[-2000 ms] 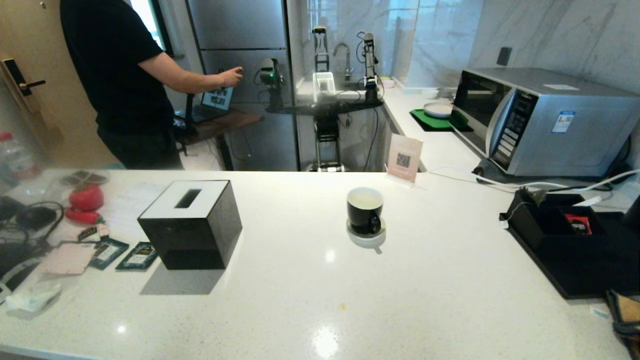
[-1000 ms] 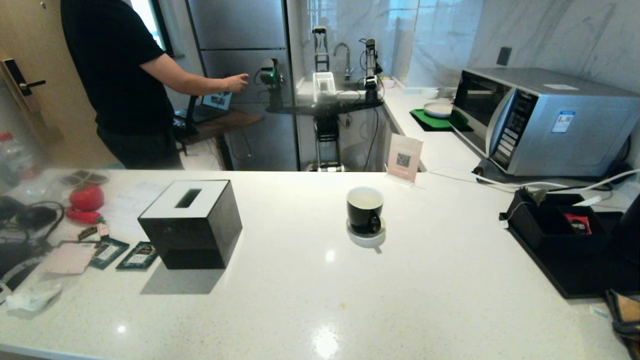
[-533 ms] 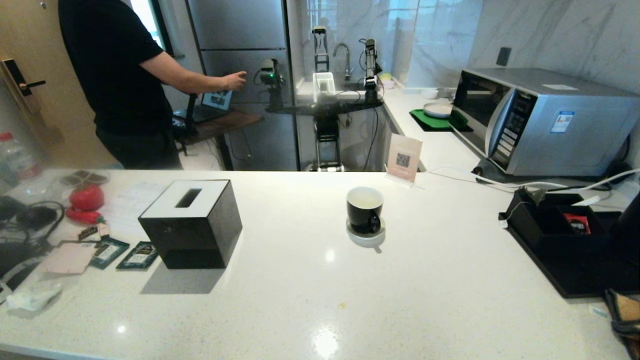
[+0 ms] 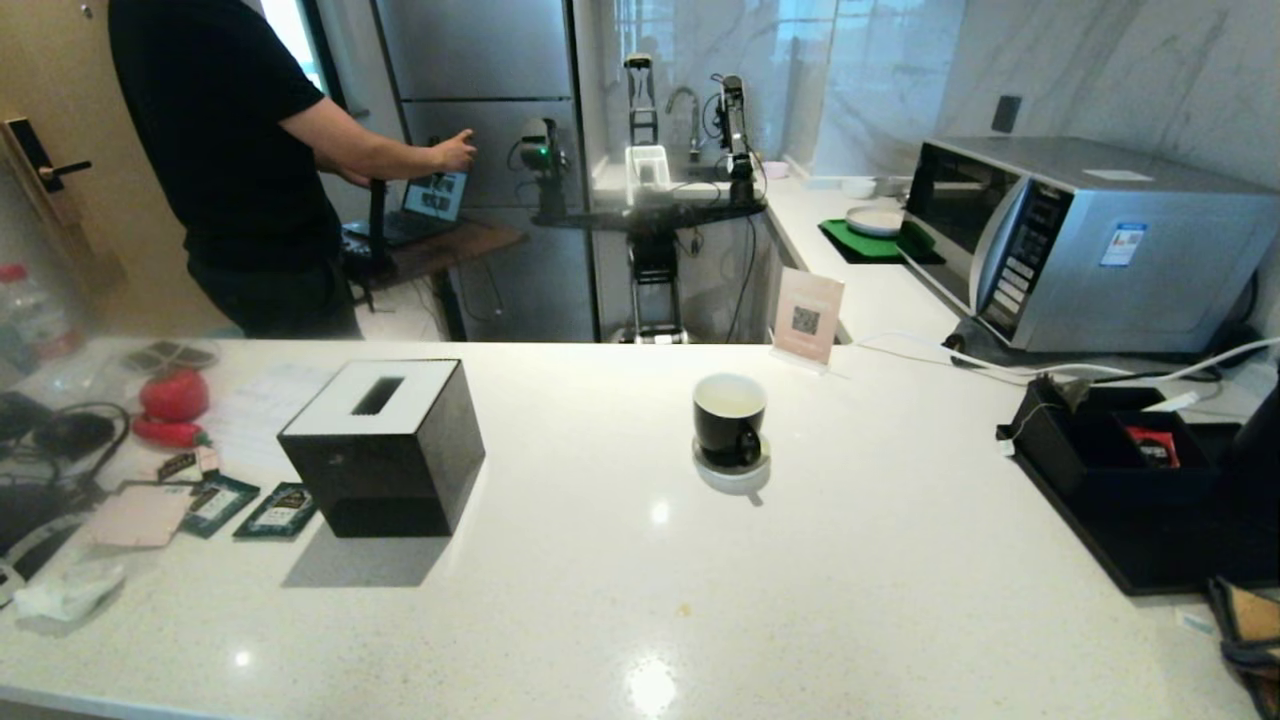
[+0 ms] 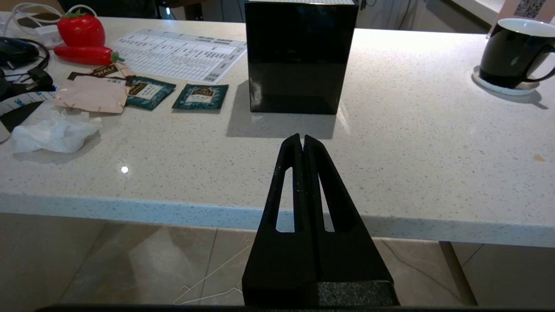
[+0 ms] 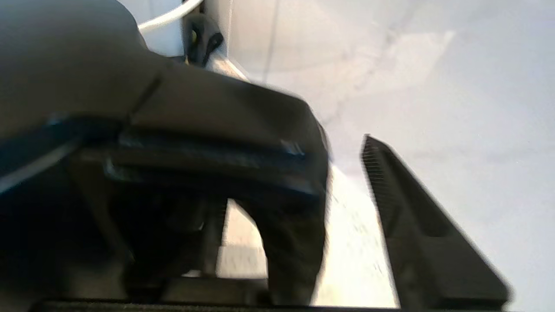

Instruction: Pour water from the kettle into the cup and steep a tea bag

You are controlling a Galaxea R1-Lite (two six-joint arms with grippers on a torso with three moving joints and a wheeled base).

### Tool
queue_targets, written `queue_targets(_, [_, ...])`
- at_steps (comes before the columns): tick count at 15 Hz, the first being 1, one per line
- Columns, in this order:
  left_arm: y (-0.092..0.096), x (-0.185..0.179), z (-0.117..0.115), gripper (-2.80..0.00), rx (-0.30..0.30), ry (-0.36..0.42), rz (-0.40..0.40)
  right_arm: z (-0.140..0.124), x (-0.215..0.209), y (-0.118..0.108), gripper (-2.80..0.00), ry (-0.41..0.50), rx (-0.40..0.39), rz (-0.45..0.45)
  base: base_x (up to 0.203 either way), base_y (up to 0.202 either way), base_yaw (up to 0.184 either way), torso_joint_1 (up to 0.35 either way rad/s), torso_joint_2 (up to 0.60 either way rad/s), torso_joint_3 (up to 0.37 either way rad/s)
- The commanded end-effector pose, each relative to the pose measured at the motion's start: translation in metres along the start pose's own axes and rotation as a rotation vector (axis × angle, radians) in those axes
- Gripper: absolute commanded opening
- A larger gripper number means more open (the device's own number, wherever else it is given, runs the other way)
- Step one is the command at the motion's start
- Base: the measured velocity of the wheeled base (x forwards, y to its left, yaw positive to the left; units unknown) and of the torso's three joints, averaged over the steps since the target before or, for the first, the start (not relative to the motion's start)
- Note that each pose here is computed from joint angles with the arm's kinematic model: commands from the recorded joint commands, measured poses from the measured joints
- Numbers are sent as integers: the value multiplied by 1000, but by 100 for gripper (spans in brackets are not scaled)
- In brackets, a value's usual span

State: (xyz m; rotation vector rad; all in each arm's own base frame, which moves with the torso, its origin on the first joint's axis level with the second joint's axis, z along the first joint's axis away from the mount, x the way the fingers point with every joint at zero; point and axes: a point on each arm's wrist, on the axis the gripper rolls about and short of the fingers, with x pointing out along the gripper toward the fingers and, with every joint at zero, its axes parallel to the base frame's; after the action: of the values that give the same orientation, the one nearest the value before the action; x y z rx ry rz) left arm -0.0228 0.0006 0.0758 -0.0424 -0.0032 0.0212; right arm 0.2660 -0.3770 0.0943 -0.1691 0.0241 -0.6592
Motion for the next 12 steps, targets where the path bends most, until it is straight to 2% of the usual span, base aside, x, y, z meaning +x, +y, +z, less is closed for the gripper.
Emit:
queue_targets(1, [0, 0, 0, -280, -1, 0, 0, 4, -11, 3, 0, 16, 3, 5, 0, 0, 0, 0, 0, 0])
queue_targets(7, [0, 0, 0, -280, -1, 0, 0, 14, -45, 12, 0, 65, 18, 14, 0, 0, 0, 0, 0, 0])
queue_targets(12, [0, 0, 0, -280, -1, 0, 0, 9, -45, 12, 0, 78, 22, 13, 0, 0, 0, 0, 0, 0])
